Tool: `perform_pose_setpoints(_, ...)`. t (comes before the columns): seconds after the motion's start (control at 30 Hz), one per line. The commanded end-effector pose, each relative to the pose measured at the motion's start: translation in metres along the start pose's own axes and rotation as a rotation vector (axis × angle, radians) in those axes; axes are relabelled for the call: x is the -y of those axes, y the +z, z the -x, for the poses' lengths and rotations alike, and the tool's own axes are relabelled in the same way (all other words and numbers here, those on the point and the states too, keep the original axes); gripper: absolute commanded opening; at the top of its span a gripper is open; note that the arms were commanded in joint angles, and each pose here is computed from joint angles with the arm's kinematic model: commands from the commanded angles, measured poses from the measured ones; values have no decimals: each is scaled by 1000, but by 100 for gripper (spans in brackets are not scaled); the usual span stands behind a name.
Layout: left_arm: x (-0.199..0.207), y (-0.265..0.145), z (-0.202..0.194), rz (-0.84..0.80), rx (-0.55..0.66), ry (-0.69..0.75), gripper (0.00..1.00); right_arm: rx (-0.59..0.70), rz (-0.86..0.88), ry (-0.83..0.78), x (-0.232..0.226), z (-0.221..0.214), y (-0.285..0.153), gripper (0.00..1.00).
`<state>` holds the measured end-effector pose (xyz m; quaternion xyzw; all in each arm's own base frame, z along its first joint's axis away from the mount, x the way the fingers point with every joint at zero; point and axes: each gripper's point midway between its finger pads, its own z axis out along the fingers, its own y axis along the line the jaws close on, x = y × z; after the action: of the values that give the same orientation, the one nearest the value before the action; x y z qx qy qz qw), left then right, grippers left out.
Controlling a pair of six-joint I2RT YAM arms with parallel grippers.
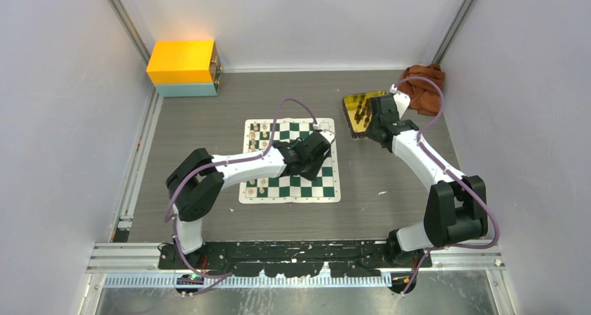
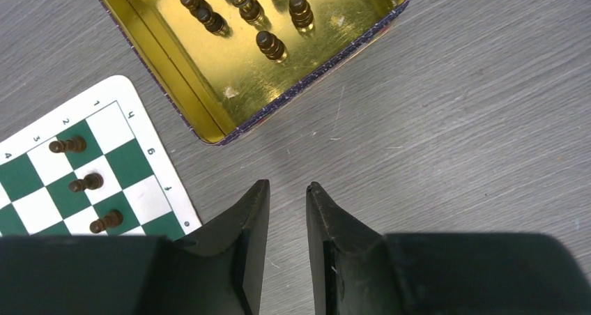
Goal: Set up the chess pieces on the board
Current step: Place the chess piece on the chessboard.
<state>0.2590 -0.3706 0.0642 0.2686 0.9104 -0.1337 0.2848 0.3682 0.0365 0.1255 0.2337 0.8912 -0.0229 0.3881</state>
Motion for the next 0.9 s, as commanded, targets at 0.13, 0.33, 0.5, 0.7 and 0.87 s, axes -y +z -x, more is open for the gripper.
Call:
perform_pose_setpoints(0.13, 16, 7, 27, -22, 46, 19, 0, 55, 67, 56, -14, 16, -4, 32)
perform_pose_setpoints(0.33, 16, 17, 29, -7, 44, 25, 0, 56, 69, 62, -11, 17, -3, 32)
perform_pose_setpoints(0.5, 13, 22, 32, 15, 55, 32, 0, 58, 72, 67, -10, 17, -4, 32)
perform_pose_setpoints(0.7, 11, 25, 35, 30, 60, 41, 0, 57, 77, 70, -10, 17, -5, 32)
perform_pose_setpoints(0.87, 9, 28, 36, 40, 59, 44, 0, 55, 79, 68, -10, 15, -5, 32)
